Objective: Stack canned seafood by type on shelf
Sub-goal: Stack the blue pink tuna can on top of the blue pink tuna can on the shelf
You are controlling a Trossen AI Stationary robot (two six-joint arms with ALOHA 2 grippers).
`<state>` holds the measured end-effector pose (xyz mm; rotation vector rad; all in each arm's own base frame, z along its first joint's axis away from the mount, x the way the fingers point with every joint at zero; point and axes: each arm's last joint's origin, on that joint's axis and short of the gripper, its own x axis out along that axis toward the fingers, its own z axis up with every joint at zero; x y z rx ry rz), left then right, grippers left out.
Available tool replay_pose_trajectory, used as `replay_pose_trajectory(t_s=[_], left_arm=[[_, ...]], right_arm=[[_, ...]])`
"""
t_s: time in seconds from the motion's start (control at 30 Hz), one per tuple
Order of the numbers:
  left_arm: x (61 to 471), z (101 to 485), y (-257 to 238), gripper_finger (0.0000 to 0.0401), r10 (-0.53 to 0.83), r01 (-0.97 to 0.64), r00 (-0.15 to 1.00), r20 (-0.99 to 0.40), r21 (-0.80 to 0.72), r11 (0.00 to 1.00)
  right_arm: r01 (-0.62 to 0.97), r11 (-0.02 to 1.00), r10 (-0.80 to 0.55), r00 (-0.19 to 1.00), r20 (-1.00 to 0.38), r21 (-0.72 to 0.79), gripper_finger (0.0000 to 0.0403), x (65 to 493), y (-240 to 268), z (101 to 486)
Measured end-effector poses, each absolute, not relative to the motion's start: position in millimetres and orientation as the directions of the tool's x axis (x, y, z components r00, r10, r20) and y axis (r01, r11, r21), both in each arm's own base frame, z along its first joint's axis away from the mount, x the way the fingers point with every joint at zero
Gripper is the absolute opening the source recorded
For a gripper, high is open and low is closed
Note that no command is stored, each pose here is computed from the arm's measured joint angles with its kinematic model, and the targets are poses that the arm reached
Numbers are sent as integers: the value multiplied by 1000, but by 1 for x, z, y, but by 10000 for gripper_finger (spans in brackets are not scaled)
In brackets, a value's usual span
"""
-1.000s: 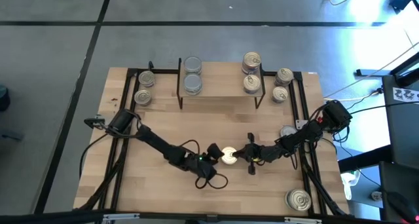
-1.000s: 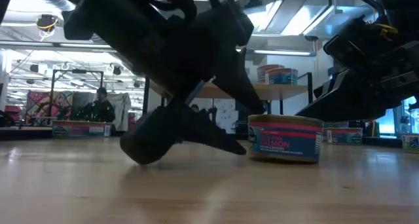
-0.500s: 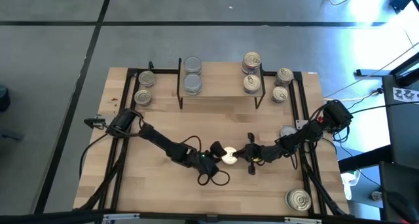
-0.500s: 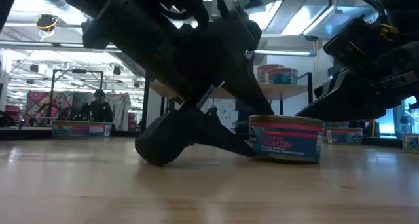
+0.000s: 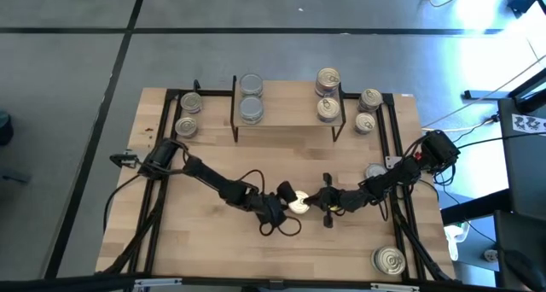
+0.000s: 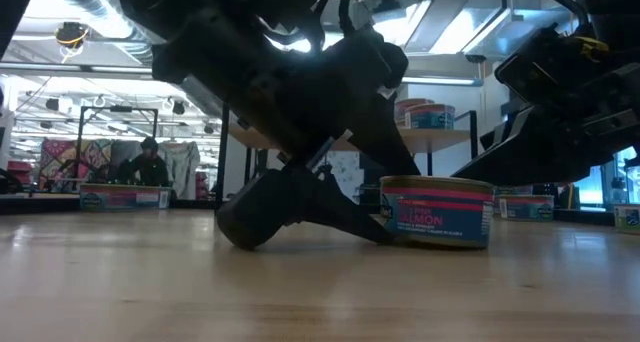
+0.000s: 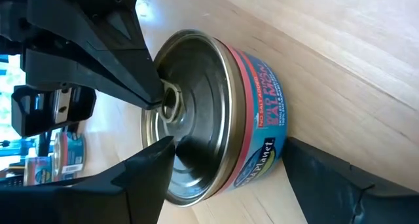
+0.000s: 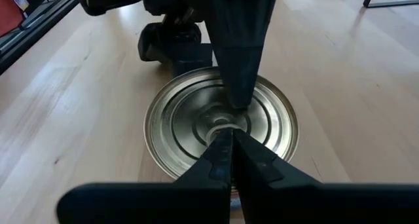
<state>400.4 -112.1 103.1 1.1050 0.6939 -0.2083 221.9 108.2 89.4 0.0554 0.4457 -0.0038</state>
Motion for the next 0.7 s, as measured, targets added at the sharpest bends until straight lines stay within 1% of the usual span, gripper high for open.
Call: replay_pose_trajectory(t_s=[0.17, 0.37, 0.7], left_arm=[[402, 104, -112, 280, 171, 467, 791, -588, 760, 452], [404, 106, -113, 280, 155, 462, 812, -563, 782, 418], [406, 108, -115, 280, 156, 428, 834, -529, 799, 423]], right_arm=[[30, 998, -4, 910, -415, 56, 14, 223, 109, 86], [31, 998, -4, 911, -413, 59, 14, 224, 109, 85], [26, 998, 2, 911, -413, 63, 14, 224, 109, 85]])
